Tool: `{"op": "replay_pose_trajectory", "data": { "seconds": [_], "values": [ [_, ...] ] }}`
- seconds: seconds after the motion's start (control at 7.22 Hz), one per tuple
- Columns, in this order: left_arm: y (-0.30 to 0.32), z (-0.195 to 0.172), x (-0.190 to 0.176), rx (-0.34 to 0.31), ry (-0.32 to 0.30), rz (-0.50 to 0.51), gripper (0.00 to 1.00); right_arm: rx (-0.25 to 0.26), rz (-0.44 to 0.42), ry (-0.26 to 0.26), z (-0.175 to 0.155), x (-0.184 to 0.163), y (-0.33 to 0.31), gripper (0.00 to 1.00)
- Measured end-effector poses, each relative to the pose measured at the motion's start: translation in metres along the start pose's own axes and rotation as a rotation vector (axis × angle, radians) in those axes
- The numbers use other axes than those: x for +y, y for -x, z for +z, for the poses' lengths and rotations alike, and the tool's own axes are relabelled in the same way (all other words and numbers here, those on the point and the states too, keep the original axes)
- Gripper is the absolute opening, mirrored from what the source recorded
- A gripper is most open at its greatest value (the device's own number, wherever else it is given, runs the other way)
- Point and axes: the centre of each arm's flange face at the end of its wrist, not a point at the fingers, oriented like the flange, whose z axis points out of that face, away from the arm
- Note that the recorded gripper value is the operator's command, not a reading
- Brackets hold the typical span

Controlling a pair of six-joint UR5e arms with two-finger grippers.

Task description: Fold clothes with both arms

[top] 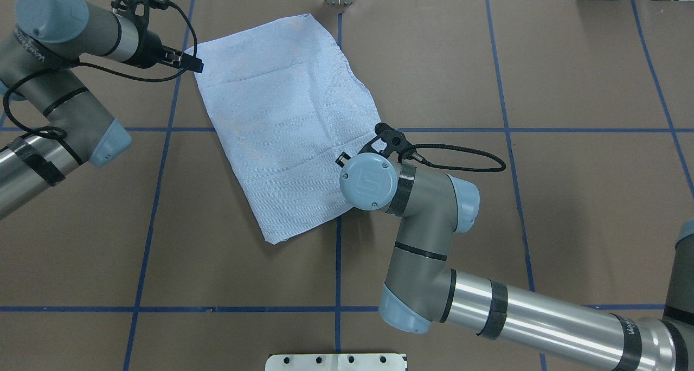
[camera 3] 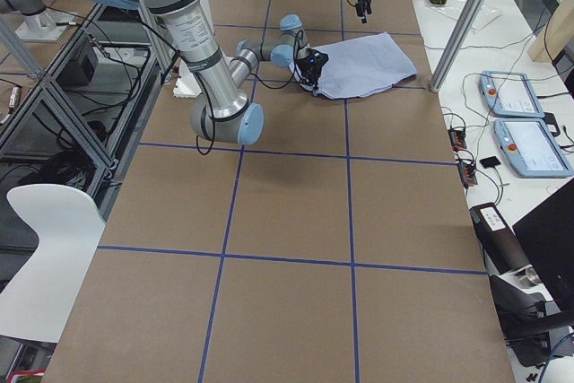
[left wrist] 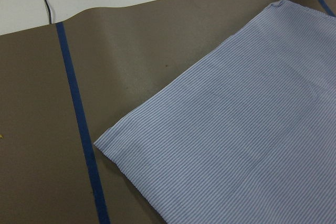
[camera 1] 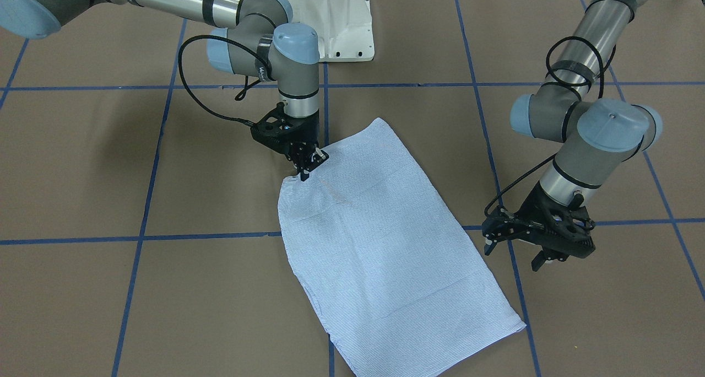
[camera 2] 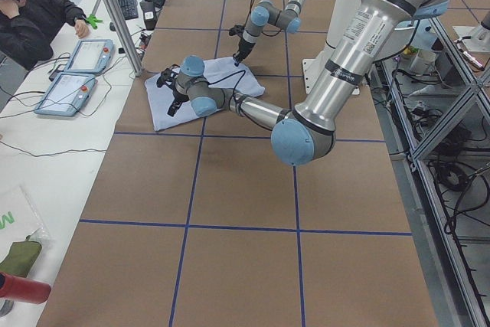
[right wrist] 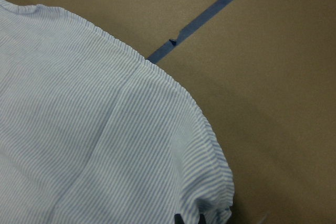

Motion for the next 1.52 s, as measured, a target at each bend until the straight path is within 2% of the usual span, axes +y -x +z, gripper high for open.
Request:
{"op": "replay_pose_trajectory", "data": {
  "seconds": [0.14, 0.28, 0.55, 0.69, 0.83, 0.97, 1.11, 1.25, 1.52],
  "values": [
    [-0.006, -0.020, 0.006, 0.024, -0.021, -0.030, 1.00, -0.012, 0.007, 0.004, -0.006, -0.001, 0.002, 0.00],
    [-0.018, -0.049, 0.020, 0.069, -0.039, -0.113, 1.00, -0.023, 0.010, 0.008, -0.012, -0.002, 0.003, 0.00],
    [-0.066, -0.105, 0.078, 0.184, -0.032, -0.347, 1.00, -0.036, 0.013, 0.006, -0.018, -0.004, 0.004, 0.00],
    [-0.098, -0.115, 0.112, 0.203, -0.039, -0.477, 1.00, -0.041, 0.014, 0.001, -0.019, -0.004, 0.005, 0.00],
    [-0.131, -0.107, 0.147, 0.199, -0.052, -0.618, 0.92, -0.045, 0.014, -0.002, -0.020, -0.005, 0.005, 0.00],
    [-0.160, -0.094, 0.177, 0.191, -0.067, -0.736, 0.70, -0.048, 0.016, -0.004, -0.021, -0.007, 0.005, 0.00],
    [-0.179, -0.084, 0.198, 0.186, -0.074, -0.847, 0.59, -0.052, 0.017, -0.005, -0.023, -0.008, 0.006, 0.00],
    [-0.191, -0.076, 0.213, 0.182, -0.068, -0.935, 0.55, -0.055, 0.019, -0.006, -0.024, -0.009, 0.006, 0.00],
    [-0.211, -0.056, 0.239, 0.166, -0.047, -1.059, 0.58, -0.058, 0.020, -0.007, -0.026, -0.011, 0.007, 0.00]
  ]
}}
